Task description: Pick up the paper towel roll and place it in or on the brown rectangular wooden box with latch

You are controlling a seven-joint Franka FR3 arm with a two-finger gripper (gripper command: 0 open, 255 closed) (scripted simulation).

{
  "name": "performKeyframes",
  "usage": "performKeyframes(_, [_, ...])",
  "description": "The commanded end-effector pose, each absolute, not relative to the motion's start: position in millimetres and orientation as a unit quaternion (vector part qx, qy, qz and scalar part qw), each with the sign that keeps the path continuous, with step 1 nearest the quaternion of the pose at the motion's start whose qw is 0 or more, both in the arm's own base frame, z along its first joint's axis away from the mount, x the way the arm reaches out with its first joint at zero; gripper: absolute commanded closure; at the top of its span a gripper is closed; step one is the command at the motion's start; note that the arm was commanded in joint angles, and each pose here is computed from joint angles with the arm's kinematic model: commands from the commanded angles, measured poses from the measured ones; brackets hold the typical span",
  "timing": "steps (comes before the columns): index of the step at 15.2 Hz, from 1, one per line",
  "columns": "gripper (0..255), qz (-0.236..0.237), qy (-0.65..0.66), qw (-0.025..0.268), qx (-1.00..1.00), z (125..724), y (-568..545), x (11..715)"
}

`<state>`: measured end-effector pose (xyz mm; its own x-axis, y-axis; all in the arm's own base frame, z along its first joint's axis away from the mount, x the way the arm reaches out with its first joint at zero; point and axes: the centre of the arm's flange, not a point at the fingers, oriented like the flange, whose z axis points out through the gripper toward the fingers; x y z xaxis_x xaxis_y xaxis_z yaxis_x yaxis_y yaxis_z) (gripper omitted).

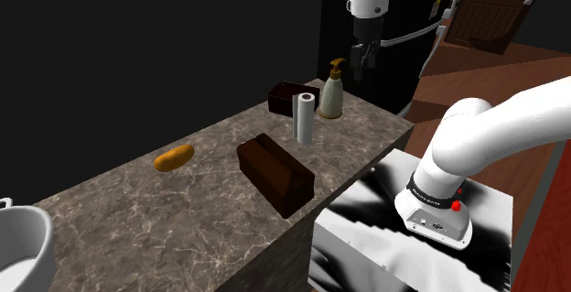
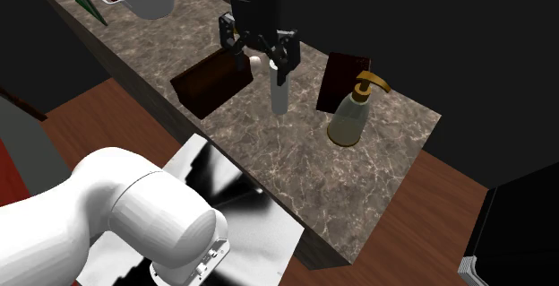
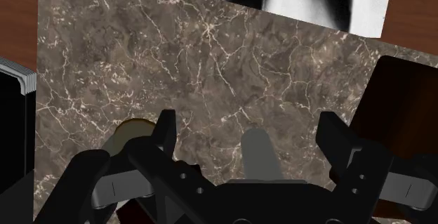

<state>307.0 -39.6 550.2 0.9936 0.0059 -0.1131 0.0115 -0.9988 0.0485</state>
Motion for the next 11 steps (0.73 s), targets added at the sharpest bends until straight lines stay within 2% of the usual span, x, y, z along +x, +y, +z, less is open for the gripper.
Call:
performKeyframes(1, [0,-0.057,0.004,0.025,0.998,550.2,-39.6,307.0])
performKeyframes(11, [0,-0.021,-0.053,0.013,0.998,476.2,-2.9,396.7])
